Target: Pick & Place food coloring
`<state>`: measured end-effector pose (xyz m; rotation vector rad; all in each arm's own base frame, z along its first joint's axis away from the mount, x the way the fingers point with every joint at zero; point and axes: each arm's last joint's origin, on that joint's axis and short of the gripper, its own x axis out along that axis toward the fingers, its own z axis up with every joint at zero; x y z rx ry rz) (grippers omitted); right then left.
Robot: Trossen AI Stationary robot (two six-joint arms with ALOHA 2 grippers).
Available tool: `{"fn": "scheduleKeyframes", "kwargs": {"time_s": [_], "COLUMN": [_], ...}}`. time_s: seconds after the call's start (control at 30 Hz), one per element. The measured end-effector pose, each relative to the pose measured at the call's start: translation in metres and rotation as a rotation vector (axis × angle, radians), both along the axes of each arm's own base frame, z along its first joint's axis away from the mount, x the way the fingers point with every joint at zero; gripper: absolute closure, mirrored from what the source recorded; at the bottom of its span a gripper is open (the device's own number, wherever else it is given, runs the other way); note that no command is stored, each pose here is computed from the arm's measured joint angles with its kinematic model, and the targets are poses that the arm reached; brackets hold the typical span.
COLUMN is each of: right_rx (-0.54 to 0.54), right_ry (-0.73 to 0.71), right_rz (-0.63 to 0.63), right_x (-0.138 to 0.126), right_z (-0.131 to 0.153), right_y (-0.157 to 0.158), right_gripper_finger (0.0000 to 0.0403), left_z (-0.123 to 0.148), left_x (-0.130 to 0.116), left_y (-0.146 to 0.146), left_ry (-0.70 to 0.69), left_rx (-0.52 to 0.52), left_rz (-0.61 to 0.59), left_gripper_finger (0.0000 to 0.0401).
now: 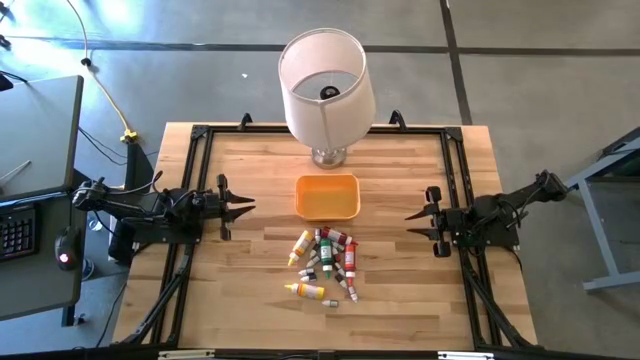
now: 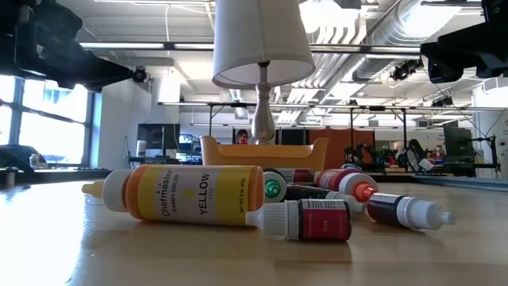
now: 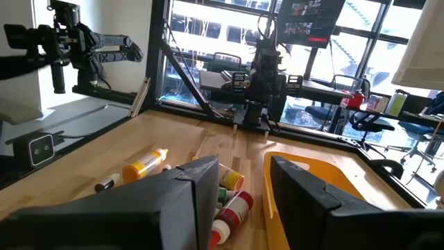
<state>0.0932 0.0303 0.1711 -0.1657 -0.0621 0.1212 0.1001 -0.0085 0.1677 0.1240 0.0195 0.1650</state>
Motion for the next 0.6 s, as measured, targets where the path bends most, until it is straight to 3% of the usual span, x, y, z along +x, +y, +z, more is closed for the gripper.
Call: {"fn": "scheduleKeyframes", "kwargs": {"time_s": [0.6], "right_rx": [-0.023], "right_ry": [-0.027], "right_rz": [-0.001], "right_x": [-0.0001], "right_z": [0.0024], "right_y": [0.0], "right_gripper_finger": [0.0279], "left_z": [0.0001], "left_x": [0.0], "left_y": [0.0], "left_ry": [-0.001], "left_rx": [-0.002], "left_rz": [-0.001], "left_gripper_finger": [0.0328]}}
